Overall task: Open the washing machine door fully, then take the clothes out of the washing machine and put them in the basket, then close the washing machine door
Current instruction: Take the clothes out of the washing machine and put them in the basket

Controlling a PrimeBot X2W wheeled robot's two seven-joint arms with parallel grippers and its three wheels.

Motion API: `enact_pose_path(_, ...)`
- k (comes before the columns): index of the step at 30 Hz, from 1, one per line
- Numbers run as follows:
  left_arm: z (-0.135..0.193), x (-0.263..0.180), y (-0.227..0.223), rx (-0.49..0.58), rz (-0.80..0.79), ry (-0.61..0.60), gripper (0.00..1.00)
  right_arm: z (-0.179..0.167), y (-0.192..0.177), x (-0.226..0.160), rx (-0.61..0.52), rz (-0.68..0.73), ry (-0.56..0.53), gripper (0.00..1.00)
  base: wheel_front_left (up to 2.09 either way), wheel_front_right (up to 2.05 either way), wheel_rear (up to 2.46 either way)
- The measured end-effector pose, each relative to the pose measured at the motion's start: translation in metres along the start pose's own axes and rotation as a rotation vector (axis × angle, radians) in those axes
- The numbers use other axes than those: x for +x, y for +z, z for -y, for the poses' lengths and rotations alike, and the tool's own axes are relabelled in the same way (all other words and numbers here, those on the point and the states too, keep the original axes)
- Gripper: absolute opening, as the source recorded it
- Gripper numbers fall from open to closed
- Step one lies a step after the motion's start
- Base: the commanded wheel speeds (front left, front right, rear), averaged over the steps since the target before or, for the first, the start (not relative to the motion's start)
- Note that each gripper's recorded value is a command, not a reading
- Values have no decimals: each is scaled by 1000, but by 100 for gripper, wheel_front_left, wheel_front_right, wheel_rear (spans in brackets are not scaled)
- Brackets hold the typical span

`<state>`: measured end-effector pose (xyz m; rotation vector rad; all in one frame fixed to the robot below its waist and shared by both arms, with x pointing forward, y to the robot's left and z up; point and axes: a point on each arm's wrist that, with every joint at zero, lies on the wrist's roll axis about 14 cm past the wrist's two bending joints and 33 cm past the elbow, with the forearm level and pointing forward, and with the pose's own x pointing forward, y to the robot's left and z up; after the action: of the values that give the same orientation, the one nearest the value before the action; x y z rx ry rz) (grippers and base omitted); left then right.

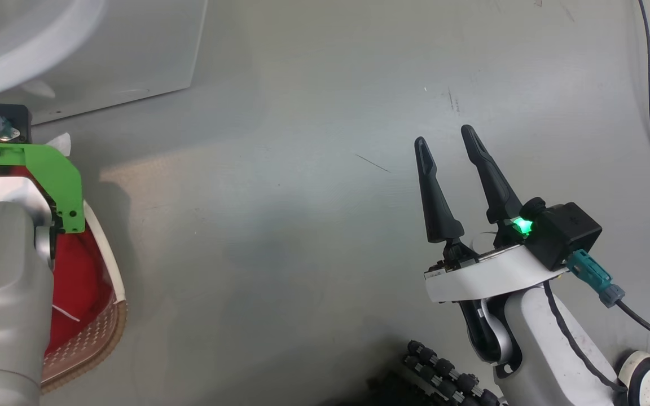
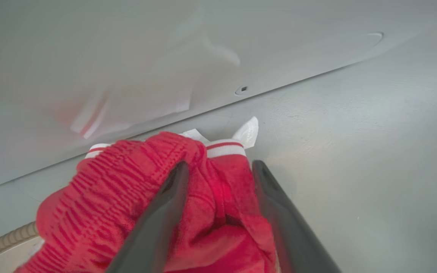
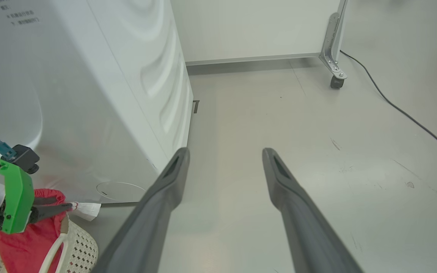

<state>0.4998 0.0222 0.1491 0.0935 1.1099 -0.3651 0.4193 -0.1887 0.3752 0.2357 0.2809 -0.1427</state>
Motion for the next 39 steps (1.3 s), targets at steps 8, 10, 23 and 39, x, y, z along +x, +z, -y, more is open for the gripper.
enact_pose_path(8, -1, -3, -2, -3, -10, 4, 0, -1, 4, 3, -1, 14, 2, 100, 0, 0, 0)
enact_pose_path(10, -2, -4, -2, -4, -11, 6, 0, -2, 6, 4, -1, 20, 5, 100, 0, 0, 0)
enact_pose_path(23, -6, -18, 15, -45, 91, 18, 0, -1, 13, 5, -3, 41, -1, 100, 0, 0, 0)
enact_pose_path(39, -12, -61, 9, -128, 197, 11, 0, -7, 35, 7, -27, 109, 21, 100, 0, 0, 0)
